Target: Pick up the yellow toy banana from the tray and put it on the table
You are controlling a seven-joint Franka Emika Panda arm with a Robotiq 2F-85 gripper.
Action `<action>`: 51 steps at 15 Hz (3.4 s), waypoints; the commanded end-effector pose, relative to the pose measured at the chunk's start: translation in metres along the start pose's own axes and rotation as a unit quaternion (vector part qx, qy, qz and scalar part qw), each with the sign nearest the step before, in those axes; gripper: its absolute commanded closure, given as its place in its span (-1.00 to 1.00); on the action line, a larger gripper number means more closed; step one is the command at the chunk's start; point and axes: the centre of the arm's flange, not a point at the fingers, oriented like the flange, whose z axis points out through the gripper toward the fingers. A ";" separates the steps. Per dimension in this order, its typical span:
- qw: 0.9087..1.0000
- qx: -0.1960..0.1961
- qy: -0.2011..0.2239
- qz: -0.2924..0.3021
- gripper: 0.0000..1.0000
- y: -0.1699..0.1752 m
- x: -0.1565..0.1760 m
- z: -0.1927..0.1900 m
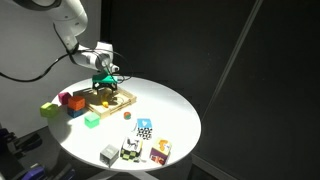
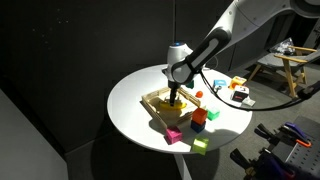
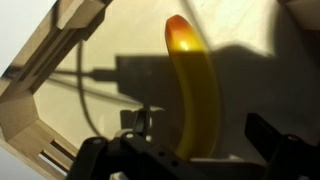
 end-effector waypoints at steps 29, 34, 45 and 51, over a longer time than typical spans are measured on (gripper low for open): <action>0.998 -0.023 -0.011 0.064 0.69 0.020 0.013 -0.032; 0.994 -0.031 -0.022 0.100 0.69 0.015 0.010 -0.063; 0.972 -0.039 -0.015 0.232 0.69 0.009 -0.019 -0.139; 0.958 -0.029 -0.034 0.284 0.69 0.008 -0.055 -0.160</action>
